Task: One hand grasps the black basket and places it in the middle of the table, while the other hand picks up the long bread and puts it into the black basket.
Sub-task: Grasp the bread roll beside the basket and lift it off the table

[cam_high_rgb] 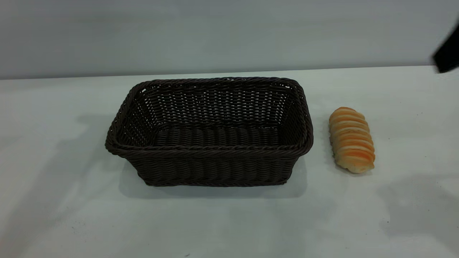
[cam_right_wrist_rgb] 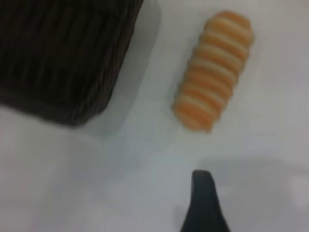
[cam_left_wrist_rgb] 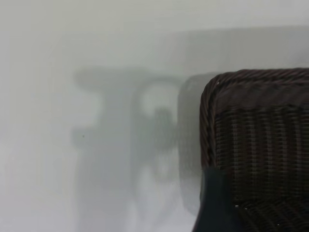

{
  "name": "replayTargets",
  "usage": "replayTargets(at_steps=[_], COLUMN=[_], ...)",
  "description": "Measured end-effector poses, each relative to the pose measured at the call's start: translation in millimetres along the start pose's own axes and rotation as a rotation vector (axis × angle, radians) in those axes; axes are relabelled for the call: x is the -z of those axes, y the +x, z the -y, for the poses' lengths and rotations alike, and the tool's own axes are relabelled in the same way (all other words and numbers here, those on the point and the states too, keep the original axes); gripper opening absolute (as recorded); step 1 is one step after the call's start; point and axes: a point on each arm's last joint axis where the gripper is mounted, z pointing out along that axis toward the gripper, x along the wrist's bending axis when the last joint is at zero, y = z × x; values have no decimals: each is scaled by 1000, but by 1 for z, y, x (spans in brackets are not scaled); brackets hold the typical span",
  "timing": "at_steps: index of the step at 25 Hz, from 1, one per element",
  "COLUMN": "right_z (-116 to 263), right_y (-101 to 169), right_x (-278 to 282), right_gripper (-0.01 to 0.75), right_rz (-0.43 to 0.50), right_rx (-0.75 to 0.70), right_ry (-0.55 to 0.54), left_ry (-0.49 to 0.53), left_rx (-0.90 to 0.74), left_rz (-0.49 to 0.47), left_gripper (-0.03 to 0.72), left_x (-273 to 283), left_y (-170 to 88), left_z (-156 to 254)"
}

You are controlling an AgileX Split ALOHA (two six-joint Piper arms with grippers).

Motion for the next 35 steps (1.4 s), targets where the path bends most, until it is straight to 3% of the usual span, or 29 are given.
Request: replayTargets(at_steps=[7,16,28,31,34,35], right_z=[2,23,22,22,11,4], right_y=[14,-2,-4,-3,0,0], right_x=[-91,-157,-214,-216,-204,-196], right_gripper=[543,494,463,349,112,78], right_rz=[21,143,100,91,70,64], right_rx=[68,31,9,16,67,81], right_ry=[55,67,154,164,148,133], left_ry=[-8,15,27,35,45,52], left_rx=[-30,-40,-46,-46,-55,-59], left_rz=[2,10,14,14,13,12], left_gripper=[529,529,529,529,529,529], left_x=[20,25,25,25,26,26], left_y=[-2,-3,-3,-3,-3,-3], left_z=[4,7,9,9,10,11])
